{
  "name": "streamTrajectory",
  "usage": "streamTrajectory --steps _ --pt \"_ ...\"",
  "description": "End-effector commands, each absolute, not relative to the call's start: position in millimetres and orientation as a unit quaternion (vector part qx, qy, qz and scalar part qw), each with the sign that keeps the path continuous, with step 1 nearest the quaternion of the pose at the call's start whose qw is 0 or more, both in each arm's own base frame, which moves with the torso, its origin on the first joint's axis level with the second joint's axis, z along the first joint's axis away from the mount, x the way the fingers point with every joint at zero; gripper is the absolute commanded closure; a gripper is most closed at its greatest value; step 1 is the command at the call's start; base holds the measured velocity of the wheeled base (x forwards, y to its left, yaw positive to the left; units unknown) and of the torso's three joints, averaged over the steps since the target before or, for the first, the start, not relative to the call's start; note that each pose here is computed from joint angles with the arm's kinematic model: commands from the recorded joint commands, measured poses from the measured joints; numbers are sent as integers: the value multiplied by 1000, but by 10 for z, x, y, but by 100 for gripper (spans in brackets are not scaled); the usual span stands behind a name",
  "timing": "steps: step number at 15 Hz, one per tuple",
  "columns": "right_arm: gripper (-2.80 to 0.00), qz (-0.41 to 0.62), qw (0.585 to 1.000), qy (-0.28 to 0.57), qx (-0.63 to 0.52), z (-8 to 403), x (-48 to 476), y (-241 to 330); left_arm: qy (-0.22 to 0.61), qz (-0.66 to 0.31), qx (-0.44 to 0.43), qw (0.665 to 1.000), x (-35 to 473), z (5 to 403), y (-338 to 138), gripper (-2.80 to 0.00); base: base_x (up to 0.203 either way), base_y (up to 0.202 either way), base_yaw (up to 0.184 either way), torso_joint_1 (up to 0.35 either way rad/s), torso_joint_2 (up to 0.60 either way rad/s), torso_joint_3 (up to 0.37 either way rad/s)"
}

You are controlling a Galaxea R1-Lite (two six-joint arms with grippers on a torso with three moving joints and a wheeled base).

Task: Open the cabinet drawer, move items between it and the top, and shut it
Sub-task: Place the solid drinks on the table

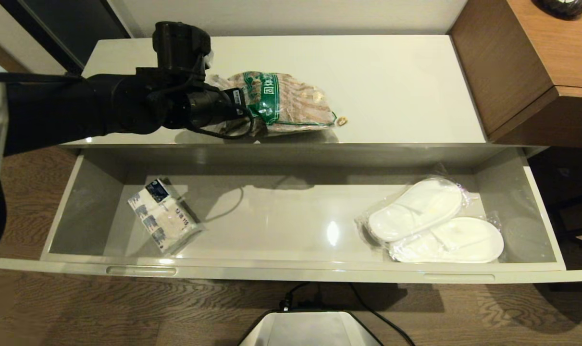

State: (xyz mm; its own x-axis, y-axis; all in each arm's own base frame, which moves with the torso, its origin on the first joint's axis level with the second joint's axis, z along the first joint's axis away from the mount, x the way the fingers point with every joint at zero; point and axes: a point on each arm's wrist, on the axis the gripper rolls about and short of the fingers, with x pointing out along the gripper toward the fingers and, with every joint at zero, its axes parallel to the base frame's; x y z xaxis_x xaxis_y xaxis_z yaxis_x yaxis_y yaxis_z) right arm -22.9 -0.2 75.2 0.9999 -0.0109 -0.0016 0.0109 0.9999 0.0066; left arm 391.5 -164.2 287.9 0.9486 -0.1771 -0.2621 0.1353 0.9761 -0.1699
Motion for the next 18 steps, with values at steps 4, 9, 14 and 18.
streamTrajectory --steps 4,9,14,18 --pt "0 -5 1000 -4 3 740 -236 -2 113 -80 -87 987 3763 3107 -1584 -280 0 0 0 0 0 0" --pt "0 -5 1000 -4 2 740 -236 -2 60 -79 -103 990 3429 3536 -1431 -280 0 0 0 0 0 0" --pt "0 -5 1000 -4 3 740 -236 -2 23 -84 -113 990 3129 3837 -1306 -280 0 0 0 0 0 0" --pt "0 -5 1000 -4 3 740 -236 -2 19 -91 -115 989 2774 4010 -1179 -280 0 0 0 0 0 0"
